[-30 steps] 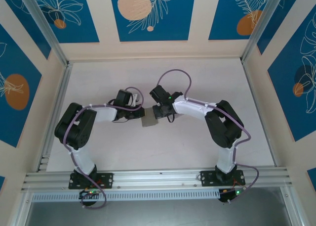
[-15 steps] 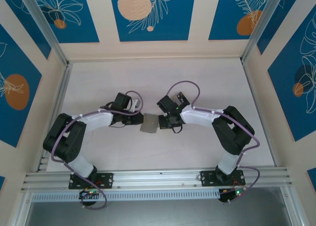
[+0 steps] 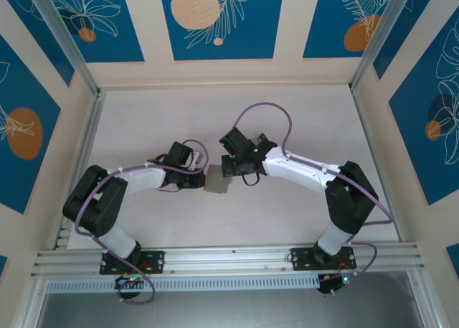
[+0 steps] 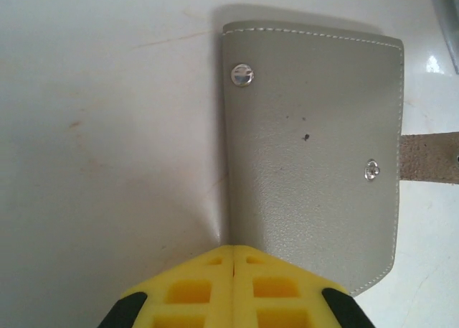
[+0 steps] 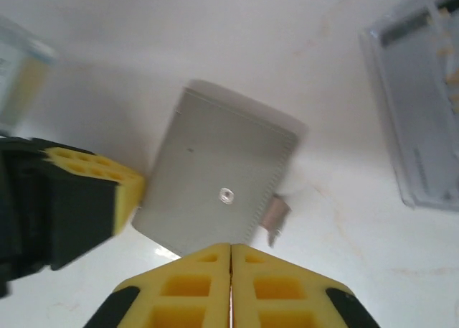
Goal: Put the credit cards into the card holder
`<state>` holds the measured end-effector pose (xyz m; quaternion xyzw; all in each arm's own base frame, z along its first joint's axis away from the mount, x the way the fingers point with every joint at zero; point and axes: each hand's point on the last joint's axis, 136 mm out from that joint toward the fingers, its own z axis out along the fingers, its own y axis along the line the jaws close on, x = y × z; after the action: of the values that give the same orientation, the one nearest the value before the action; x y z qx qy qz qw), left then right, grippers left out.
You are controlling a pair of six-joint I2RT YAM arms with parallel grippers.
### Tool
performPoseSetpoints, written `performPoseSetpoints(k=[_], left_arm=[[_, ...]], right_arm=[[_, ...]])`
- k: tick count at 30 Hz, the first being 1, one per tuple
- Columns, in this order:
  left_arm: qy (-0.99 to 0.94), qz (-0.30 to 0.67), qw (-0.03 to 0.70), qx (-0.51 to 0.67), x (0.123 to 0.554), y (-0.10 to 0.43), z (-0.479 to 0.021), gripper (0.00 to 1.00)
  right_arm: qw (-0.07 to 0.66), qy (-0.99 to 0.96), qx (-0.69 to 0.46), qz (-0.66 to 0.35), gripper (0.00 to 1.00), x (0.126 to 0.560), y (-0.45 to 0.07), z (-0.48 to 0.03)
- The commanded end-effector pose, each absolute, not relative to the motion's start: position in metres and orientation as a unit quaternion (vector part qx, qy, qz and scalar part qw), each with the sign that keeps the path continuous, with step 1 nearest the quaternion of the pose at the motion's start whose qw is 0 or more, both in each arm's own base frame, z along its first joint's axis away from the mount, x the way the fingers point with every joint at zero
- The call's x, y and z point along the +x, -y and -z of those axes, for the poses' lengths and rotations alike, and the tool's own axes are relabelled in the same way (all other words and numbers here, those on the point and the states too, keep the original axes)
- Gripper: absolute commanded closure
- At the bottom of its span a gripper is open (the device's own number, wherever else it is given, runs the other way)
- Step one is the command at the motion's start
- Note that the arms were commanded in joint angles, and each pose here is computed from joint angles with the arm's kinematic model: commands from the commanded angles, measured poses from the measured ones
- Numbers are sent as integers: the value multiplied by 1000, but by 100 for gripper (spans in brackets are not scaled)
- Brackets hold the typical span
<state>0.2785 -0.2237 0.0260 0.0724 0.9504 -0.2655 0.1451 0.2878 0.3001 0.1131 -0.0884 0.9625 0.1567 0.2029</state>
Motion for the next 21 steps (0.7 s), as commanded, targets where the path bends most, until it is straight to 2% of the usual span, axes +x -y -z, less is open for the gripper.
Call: performPoseSetpoints(k=[1,7,21], left_arm=[[-951,265,146,65,276,223,-22,100],[-952,266,141,64,273,223,-17,100],[-954,260,135,66,268,221,-8,100]], right_arm=[[159,-967,-94,-178,97,291,-315,-94],[124,-974,-81,-173,100,300,-315,-59],[71,-987,-34,-137,100,282,-278,-8]])
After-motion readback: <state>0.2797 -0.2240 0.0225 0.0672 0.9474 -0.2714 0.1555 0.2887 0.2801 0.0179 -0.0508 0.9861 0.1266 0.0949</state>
